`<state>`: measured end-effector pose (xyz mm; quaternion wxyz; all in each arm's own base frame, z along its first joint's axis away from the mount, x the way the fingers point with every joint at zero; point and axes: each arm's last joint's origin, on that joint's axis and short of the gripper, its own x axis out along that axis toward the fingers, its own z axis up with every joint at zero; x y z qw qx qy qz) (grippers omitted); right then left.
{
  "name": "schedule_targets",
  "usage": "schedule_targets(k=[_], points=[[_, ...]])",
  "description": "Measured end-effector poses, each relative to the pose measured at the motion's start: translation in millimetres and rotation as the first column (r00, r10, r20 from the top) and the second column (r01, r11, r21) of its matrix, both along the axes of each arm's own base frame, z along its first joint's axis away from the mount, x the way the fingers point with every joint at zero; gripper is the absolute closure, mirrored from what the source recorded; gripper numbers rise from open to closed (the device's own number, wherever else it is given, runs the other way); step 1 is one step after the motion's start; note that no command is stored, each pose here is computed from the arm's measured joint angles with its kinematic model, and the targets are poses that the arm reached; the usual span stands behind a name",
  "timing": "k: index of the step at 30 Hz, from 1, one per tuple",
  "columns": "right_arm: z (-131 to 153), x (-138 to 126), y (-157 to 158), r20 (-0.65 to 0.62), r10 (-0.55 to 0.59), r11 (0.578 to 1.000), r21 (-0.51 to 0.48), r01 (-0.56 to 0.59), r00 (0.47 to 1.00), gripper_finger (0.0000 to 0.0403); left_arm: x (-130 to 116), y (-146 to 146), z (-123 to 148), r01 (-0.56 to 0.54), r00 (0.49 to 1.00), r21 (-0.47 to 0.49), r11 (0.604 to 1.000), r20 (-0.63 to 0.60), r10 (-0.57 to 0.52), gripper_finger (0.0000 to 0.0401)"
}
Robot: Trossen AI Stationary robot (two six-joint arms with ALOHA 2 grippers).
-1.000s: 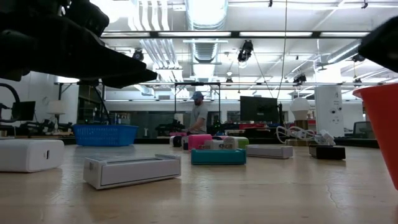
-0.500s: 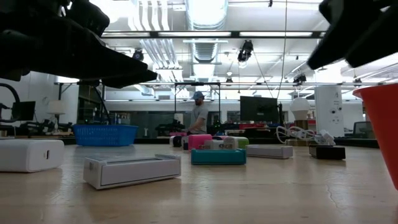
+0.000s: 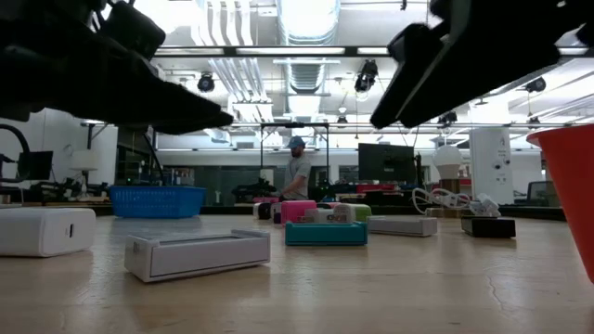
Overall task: Pick & Place Office items
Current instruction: Put the blue digital clock into the blue bin
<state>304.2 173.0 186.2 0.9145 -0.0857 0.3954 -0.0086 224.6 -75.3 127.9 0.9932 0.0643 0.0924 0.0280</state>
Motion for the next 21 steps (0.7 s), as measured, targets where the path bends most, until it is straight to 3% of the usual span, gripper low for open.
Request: schedule_targets(k=[9, 17, 21], points=[[0.0, 22.2, -37.2, -0.052, 0.076, 0.992, 0.108, -0.070, 0.996, 0.0142, -11.8, 7.4, 5.7, -0.110, 0.991, 0.019, 0.994, -0.070, 0.111, 0.0034], [-9.1, 31.3, -70.9, -0.092, 0.126, 0.957, 0.274, -0.097, 0.988, 0.0142, -34.9, 17.2, 14.2, -0.142, 0.990, -0.037, 0.989, -0.027, 0.141, 0.0034], [-15.9, 30.7, -82.2, -0.101, 0.108, 0.955, 0.289, -0.075, 0.989, 0.0142, -42.6, 20.2, 14.3, -0.145, 0.989, -0.062, 0.988, -0.011, 0.144, 0.0034]])
